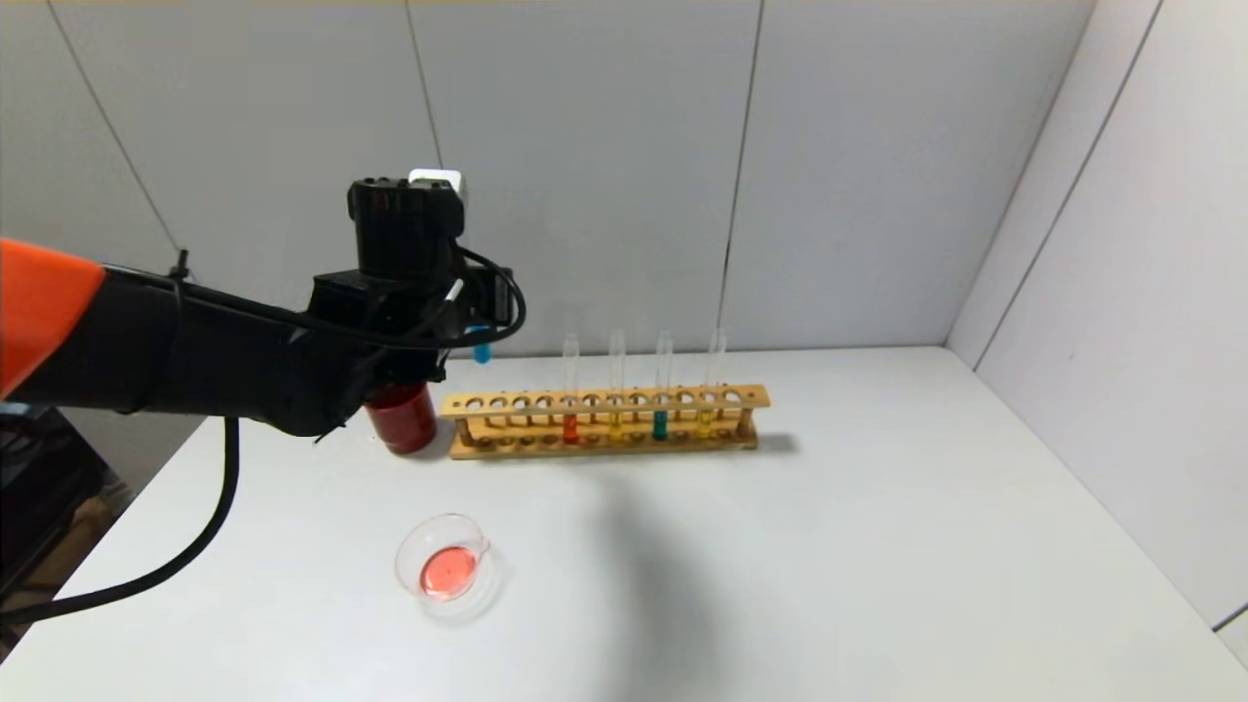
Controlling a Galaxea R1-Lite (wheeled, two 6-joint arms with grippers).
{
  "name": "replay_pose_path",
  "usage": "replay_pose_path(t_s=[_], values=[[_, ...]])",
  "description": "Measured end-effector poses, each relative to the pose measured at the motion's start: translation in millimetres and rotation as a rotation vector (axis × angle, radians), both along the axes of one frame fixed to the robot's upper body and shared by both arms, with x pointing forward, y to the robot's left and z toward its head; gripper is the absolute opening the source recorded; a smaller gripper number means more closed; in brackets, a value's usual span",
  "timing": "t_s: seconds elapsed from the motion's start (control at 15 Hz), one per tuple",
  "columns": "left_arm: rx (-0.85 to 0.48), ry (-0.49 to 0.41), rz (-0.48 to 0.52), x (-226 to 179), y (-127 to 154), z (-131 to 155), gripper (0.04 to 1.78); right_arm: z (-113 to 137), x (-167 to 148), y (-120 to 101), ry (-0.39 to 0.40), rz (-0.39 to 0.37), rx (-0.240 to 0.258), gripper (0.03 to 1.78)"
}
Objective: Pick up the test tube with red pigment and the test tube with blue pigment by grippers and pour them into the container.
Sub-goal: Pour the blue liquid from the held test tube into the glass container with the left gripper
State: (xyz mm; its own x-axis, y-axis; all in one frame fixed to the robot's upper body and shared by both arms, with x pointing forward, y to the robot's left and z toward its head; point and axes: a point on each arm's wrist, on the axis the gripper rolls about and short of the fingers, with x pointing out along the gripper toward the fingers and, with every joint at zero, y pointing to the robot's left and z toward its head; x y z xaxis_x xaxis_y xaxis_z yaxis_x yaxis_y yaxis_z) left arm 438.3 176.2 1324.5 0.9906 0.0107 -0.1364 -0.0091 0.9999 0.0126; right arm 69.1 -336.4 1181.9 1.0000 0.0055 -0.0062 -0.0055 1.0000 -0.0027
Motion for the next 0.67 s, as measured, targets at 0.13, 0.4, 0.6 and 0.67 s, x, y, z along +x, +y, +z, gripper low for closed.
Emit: replay_pose_path(t_s=[0.13, 0.4, 0.6, 0.67], values=[[-0.013, -0.026, 0.007, -10.9, 8.1, 14.0, 0.30, 0.0, 0.0, 0.0, 0.000, 0.000, 0.000, 1.75], [-0.017, -0.017, 0.003, -36.4, 33.9, 16.0, 0.30, 0.0, 0.0, 0.0, 0.000, 0.000, 0.000, 1.75], [-0.015, 0.025, -0.074, -65.2, 52.2, 8.3, 0.30, 0.0, 0.0, 0.0, 0.000, -0.001, 0.000, 1.75], [-0.012, 0.042, -0.099, -75.1, 56.5, 4.0, 0.30, 0.0, 0.0, 0.0, 0.000, 0.000, 0.000, 1.75]])
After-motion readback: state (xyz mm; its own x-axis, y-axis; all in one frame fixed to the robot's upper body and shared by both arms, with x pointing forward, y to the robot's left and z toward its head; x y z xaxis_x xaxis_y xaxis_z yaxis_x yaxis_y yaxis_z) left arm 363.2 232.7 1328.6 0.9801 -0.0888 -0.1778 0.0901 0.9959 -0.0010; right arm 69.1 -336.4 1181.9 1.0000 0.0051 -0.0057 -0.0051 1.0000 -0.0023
